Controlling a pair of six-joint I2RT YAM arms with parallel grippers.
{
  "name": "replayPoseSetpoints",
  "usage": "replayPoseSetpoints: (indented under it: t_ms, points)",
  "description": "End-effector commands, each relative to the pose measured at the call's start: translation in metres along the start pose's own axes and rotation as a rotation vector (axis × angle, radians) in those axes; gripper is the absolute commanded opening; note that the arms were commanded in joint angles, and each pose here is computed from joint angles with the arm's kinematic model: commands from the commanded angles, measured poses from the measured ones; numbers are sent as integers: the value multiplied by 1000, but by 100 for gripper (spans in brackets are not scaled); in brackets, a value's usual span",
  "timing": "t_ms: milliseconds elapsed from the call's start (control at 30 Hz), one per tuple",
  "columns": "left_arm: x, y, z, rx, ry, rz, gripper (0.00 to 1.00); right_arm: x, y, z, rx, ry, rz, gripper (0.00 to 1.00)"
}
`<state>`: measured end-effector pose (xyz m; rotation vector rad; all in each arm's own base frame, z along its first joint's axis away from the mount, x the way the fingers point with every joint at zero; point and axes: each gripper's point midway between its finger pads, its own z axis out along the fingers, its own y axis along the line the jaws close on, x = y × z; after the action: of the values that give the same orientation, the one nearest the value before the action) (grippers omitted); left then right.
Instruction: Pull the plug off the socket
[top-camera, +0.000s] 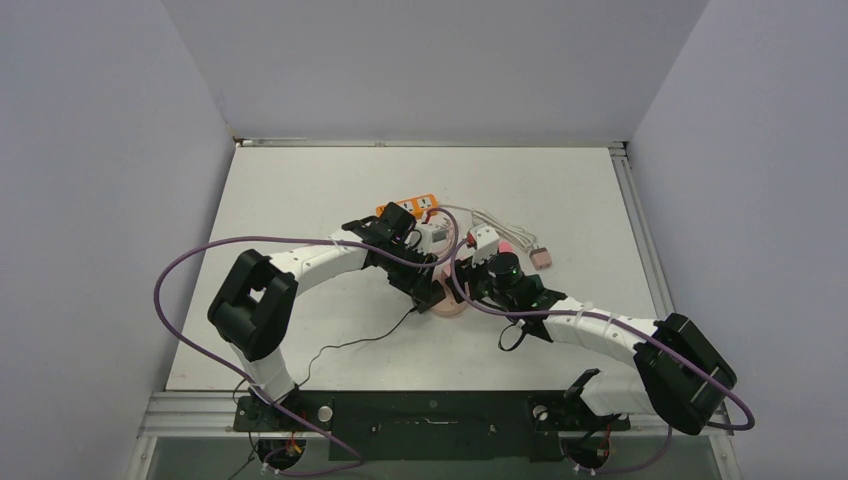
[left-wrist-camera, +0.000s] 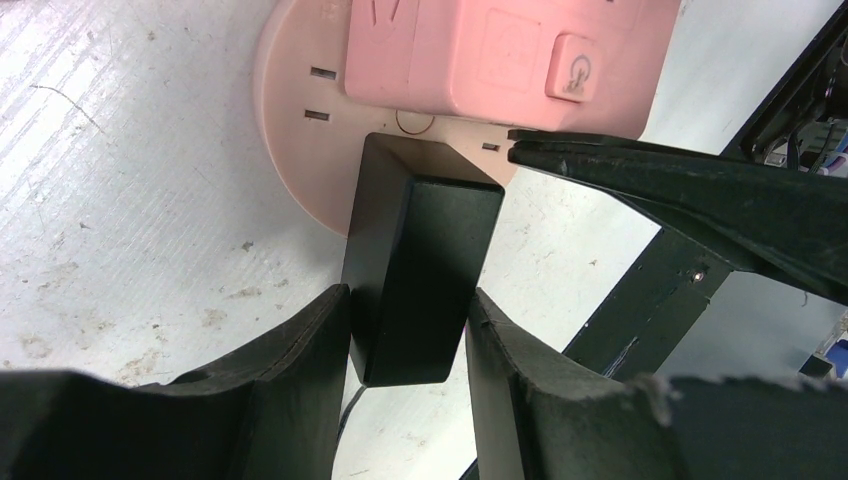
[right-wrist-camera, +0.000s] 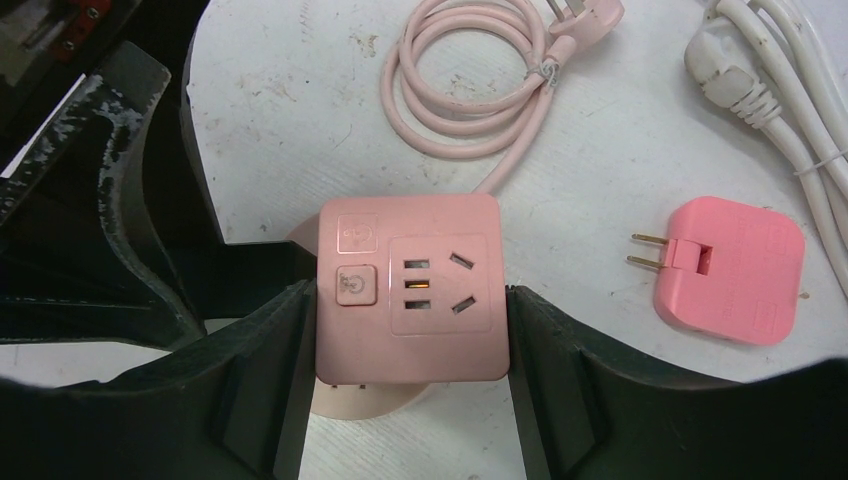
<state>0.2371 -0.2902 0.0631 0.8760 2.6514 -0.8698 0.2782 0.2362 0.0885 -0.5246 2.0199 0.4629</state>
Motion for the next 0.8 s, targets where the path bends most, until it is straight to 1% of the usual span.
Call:
replayPoseSetpoints:
  t_ms: [0,133,433,767]
  points:
    - [13,39,-3,-167,49,-55,0,-33,2,-2,-10,-105,25,5]
    - [13,40,-3,-166,49,-55,0,-30,6,-1,-17,-96,12,5]
    - [13,39,-3,-162,50,-56,0,-27,9,1,26,-85,-36,5]
    - [12,38,-3,-162,47,-56,0,-24,18,5,9,-76,-56,5]
